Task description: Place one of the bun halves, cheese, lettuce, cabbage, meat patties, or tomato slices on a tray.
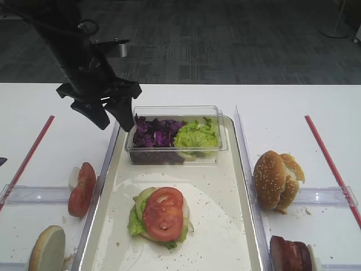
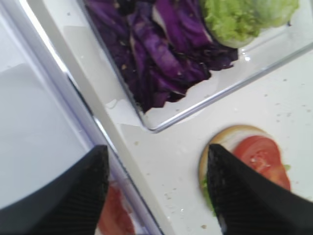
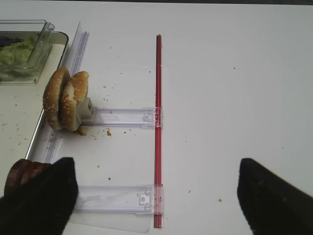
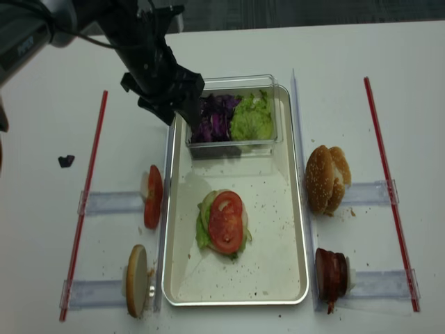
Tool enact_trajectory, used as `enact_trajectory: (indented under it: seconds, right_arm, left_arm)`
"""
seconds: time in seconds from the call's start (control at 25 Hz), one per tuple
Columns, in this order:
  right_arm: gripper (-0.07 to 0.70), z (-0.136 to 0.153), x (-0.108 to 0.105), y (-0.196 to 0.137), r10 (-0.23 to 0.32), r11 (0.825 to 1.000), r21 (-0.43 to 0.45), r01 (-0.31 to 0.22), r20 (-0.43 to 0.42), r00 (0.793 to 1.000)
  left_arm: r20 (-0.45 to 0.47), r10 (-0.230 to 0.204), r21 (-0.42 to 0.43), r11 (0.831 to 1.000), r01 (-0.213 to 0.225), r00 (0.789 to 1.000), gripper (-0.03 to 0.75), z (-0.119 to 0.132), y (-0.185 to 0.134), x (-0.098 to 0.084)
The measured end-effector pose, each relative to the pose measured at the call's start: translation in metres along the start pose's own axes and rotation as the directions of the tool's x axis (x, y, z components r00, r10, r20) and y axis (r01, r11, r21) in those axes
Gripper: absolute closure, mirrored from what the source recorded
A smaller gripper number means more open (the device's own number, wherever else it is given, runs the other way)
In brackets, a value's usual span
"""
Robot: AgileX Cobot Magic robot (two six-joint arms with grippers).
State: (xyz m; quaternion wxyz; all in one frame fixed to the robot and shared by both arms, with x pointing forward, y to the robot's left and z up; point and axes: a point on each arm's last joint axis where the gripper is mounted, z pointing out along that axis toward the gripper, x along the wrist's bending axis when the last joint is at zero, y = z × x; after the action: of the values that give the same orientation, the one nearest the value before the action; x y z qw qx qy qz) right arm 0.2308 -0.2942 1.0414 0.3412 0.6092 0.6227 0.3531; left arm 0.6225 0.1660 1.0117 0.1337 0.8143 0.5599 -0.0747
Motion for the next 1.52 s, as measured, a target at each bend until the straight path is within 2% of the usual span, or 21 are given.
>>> enact_trajectory:
  seconds: [0.08, 0.32, 0.6, 0.8, 0.96, 1.04, 1.24, 1.52]
  right_arm:
    - [-0.043, 0.0, 0.0, 0.0, 0.0, 1.0, 0.0, 0.0, 0.0, 1.0]
    - [-0.043, 0.0, 0.0, 0.0, 0.002, 1.0, 0.0, -0.002, 0.0, 1.0]
    - [-0.043, 0.0, 0.0, 0.0, 0.002, 1.0, 0.0, -0.002, 0.0, 1.0]
    - [-0.043, 0.0, 0.0, 0.0, 0.002, 1.0, 0.0, -0.002, 0.0, 1.0]
    - [-0.043, 0.0, 0.0, 0.0, 0.002, 1.0, 0.0, -0.002, 0.0, 1.0]
    - [-0.043, 0.0, 0.0, 0.0, 0.002, 1.0, 0.0, -0.002, 0.0, 1.0]
    - [-0.043, 0.0, 0.0, 0.0, 0.002, 1.0, 0.0, -0.002, 0.0, 1.0]
    - [-0.043, 0.0, 0.0, 0.0, 0.002, 1.0, 0.0, -0.002, 0.0, 1.0]
  left_arm:
    - [-0.051, 0.015, 0.008, 1.0, -0.015, 0.999, 0.309, -0.001, -0.001, 0.005]
    - [-0.18, 0.007, 0.03, 1.0, -0.001, 0.984, 0.293, -0.002, -0.002, 0.016]
    - [-0.203, 0.005, 0.032, 0.999, 0.002, 0.979, 0.292, -0.003, -0.003, 0.018]
    - [-0.21, 0.019, 0.036, 0.999, -0.012, 0.978, 0.292, -0.003, -0.003, 0.019]
    - [-0.253, 0.03, 0.043, 0.999, -0.02, 0.967, 0.292, -0.005, -0.003, 0.027]
    - [-0.273, 0.011, 0.039, 0.999, 0.0, 0.962, 0.292, -0.008, -0.004, 0.036]
    - [-0.31, -0.077, 0.017, 0.996, 0.086, 0.948, 0.292, -0.019, -0.01, 0.072]
    - [-0.32, -0.187, -0.015, 0.981, 0.192, 0.929, 0.288, -0.032, -0.021, 0.112]
